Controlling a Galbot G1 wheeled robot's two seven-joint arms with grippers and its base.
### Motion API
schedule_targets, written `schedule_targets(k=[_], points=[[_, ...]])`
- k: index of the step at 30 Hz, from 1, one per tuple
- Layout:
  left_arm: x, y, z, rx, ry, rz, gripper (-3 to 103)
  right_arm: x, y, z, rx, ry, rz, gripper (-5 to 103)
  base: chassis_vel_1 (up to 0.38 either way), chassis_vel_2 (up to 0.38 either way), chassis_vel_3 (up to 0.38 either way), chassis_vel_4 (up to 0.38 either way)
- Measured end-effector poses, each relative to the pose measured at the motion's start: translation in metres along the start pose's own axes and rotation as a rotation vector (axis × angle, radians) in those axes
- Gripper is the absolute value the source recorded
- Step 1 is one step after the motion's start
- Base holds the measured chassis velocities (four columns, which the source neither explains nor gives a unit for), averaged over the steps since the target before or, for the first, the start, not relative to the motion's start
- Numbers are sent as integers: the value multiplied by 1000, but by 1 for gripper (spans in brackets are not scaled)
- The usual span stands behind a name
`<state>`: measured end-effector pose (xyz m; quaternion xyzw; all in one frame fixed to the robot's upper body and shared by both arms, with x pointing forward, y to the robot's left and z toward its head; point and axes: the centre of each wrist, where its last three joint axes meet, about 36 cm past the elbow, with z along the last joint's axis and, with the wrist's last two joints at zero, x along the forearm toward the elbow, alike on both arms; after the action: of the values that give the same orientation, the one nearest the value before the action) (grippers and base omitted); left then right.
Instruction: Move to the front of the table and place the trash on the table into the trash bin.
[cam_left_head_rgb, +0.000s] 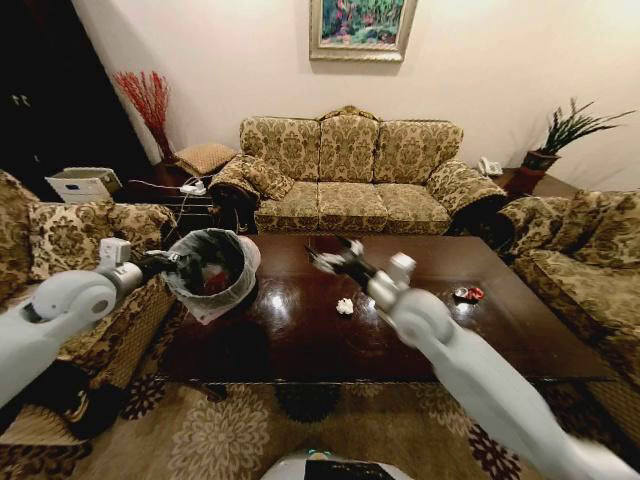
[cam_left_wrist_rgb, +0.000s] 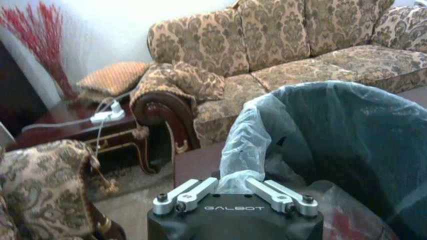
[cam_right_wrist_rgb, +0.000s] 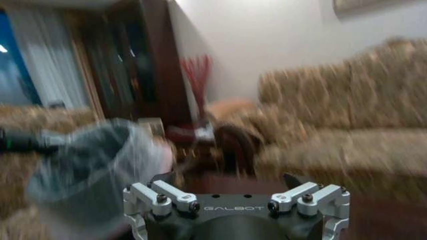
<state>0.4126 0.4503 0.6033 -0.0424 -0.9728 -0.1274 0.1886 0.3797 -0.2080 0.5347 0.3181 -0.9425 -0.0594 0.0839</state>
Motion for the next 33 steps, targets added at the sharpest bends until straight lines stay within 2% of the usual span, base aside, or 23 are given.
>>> schedule_targets(k=[8,17,26,33], points=[[0,-4,8,-7,-7,3,2,45,6,20,-44,89,91,100,0,0,0,0],[2,-9,7,-18,-19,17,2,50,5,35,-58,109,124,100,-76,-116,59,110],[4,-15,7,-28,-25,37,2,36,-9,57,-52,132,152,100,-124,-244,115,225],[6,-24,8,-38,-26,61,2,-9,-34,95,-59,209,146,100,-8,-29,16,33]])
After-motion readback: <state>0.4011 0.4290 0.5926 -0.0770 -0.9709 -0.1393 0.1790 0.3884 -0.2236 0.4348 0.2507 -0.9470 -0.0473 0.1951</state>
